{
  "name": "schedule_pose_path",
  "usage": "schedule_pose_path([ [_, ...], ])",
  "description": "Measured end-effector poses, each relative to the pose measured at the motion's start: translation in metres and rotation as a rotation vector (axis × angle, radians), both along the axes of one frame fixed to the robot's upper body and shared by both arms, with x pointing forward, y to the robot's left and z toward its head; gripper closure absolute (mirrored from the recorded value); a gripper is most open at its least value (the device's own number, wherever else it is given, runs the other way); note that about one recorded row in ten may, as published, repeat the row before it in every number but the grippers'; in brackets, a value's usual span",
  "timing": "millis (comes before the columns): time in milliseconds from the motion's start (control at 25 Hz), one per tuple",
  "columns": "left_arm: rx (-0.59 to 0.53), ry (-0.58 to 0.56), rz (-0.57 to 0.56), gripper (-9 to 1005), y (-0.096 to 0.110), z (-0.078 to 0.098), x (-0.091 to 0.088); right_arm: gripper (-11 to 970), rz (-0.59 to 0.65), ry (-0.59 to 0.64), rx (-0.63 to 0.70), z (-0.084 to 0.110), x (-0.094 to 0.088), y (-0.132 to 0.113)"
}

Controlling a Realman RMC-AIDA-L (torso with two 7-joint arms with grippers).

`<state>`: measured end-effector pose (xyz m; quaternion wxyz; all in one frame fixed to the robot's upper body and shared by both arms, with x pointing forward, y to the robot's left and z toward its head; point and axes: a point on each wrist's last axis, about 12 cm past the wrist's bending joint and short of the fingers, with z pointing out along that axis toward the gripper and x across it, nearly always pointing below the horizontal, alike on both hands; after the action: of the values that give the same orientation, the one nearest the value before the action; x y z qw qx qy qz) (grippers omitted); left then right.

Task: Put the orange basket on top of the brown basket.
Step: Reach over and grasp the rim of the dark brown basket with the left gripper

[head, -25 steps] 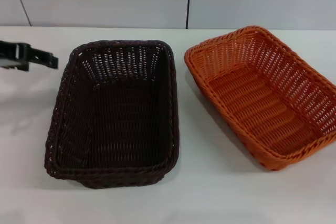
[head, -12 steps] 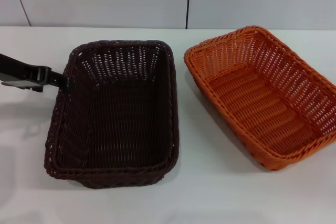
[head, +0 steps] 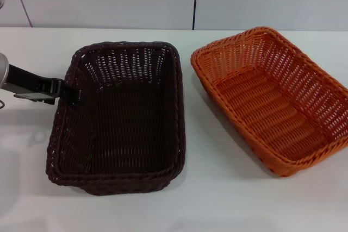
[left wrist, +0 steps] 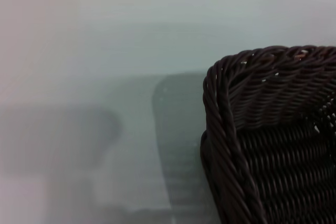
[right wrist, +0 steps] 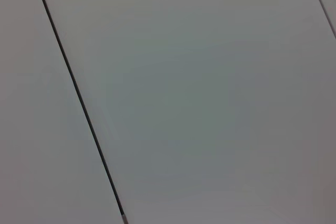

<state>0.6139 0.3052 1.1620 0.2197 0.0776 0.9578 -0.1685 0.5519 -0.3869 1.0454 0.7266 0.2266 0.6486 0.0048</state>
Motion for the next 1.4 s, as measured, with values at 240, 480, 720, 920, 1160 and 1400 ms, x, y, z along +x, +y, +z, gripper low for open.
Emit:
schedule_pose_path([
  [240,0.016,0.001,-0.007,168,-0.002,-0.001,0.0,122,-0.002,0.0,-0.003,0.001,0.0,-0.001],
  [480,0.021,-0.003,-0.008,397,-0.003,-0.001,0.0,121,-0.004,0.008,-0.002,0.0,0.001,-0.002],
  [720,0.021,-0.004,-0.009,608,-0.004,-0.001,0.0,121,-0.004,0.008,-0.003,0.001,0.001,-0.003],
  [920,0.021,-0.011,-0.018,752,-0.005,0.002,0.001,121,-0.005,0.012,-0.003,0.0,0.001,-0.003],
  [1160,0.027,-0.045,-0.031,768,-0.006,0.013,0.002,122,-0.007,0.027,0.002,-0.001,0.002,-0.003],
  [1400,0.046,-0.087,-0.049,777,-0.005,0.032,0.002,121,-0.007,0.028,0.002,-0.001,0.002,-0.003],
])
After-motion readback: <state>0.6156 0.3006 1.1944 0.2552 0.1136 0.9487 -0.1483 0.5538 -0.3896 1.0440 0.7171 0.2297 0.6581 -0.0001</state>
